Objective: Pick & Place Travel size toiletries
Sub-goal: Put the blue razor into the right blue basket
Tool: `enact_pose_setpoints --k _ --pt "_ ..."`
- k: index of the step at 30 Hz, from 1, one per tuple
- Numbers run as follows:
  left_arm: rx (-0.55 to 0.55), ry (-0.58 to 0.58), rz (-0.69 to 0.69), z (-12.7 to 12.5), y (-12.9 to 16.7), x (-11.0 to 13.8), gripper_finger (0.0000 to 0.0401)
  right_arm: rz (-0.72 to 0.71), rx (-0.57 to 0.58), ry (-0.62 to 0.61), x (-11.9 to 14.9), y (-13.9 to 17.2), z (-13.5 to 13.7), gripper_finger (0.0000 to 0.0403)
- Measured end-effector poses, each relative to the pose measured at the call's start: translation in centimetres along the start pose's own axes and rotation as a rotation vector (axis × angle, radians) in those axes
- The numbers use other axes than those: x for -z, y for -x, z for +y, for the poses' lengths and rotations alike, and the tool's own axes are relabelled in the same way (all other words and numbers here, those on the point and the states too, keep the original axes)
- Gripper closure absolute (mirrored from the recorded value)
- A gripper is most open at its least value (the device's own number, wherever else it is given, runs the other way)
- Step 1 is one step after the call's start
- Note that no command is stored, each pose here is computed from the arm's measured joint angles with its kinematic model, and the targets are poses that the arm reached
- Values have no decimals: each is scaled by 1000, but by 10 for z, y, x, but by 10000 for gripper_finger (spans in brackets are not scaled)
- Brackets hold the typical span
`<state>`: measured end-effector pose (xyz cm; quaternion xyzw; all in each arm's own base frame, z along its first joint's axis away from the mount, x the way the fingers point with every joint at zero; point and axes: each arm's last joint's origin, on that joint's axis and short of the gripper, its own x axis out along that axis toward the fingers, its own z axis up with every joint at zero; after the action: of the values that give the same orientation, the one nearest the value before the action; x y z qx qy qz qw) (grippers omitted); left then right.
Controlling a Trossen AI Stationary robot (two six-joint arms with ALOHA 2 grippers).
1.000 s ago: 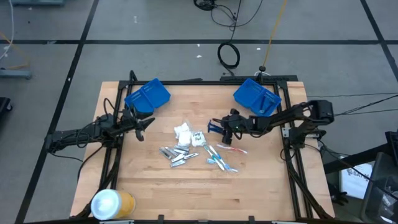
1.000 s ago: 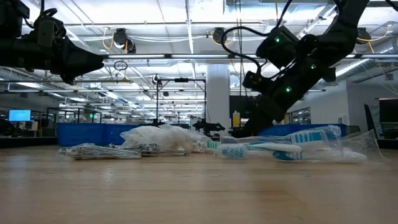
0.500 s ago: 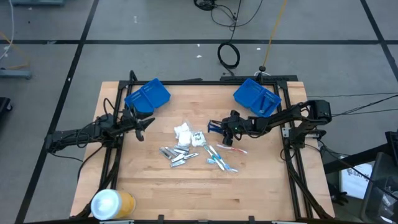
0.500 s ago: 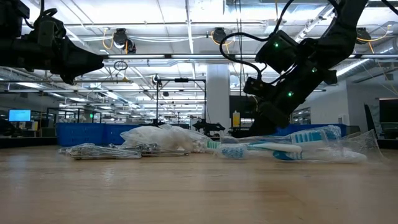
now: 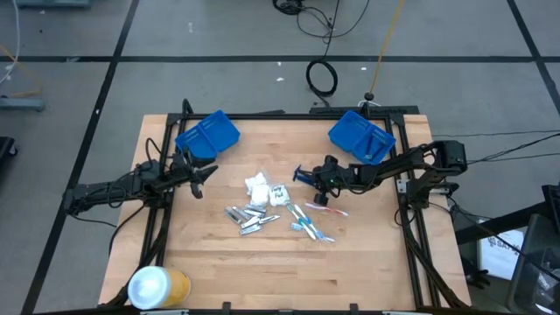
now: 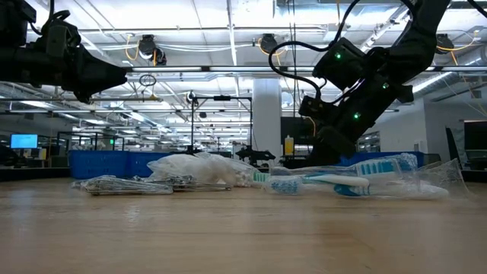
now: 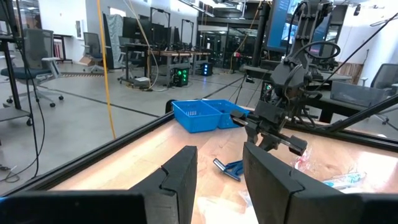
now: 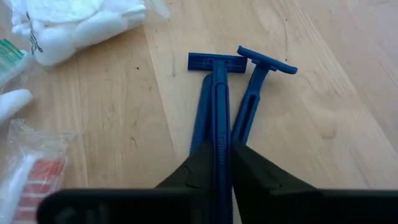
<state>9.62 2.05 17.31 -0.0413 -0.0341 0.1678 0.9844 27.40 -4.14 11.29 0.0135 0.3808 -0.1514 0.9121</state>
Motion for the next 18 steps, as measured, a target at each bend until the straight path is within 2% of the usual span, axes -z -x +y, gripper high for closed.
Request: enact_pose_setpoints --k 4,10,18 --pt "0 0 -1 0 0 0 274 0 0 0 0 0 0 382" --pt "0 0 -1 0 0 0 274 -20 -1 -4 -2 0 0 368" --pt "1 0 0 0 0 0 274 -29 -1 -11 -3 0 0 381"
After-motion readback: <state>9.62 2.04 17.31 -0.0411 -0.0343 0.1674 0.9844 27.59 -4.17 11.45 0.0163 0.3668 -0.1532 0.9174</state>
